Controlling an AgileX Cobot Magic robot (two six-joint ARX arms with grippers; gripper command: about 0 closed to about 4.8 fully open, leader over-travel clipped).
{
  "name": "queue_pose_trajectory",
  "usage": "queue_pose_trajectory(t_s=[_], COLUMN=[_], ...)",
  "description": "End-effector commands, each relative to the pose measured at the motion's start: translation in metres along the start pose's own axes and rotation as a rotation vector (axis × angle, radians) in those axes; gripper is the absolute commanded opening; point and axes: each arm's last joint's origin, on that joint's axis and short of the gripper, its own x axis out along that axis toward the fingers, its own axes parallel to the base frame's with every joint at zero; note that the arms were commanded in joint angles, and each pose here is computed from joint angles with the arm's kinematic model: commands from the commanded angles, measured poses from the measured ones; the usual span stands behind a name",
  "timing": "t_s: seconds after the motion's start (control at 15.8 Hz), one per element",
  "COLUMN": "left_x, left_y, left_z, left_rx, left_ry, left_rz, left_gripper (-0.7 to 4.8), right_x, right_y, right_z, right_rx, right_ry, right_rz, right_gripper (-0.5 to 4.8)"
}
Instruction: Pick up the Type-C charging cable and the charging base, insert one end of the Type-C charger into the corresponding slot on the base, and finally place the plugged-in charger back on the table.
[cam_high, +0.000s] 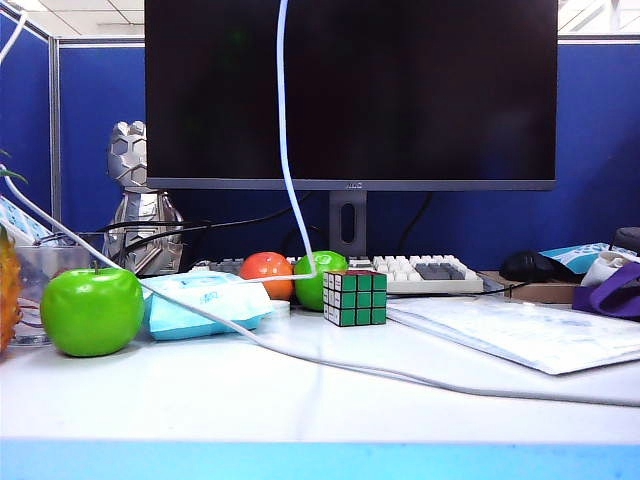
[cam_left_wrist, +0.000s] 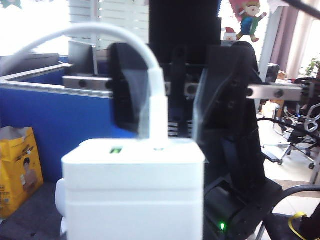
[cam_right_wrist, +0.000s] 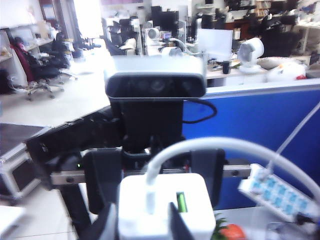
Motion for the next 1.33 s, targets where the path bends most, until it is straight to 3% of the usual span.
queue_pose_trajectory(t_s=[0.06, 0.32, 0.7, 0.89, 1.33], left_x=[-0.008, -0.007, -0.007, -0.007, -0.007], left_y=[-0.014, -0.012, -0.011, -0.011, -0.01], left_z=[0.025, 0.018, 0.011, 0.006, 0.002], left_rx=[0.143, 0.084, 0.049, 0.008, 0.005], left_ry=[-0.138, -0.083, -0.023, 0.017, 0.045], left_rz=[0.007, 0.018, -0.01, -0.008, -0.005], left_gripper=[-0.06, -0.06, -0.06, -0.06, -0.06], right_x=[0.003, -0.008, -0.012, -0.012, -0.01], right_y=[-0.003, 0.01, 0.015, 0.016, 0.013], right_z=[-0.011, 0.0, 0.008, 0.012, 0.015], right_rx=[0.108, 0.018, -0.048, -0.064, 0.004], right_ry=[0.075, 0.017, -0.034, -0.068, -0.094], right_rz=[-0.025, -0.094, -0.096, -0.092, -0.077], right_gripper=[1.17, 1.17, 1.17, 1.17, 1.17])
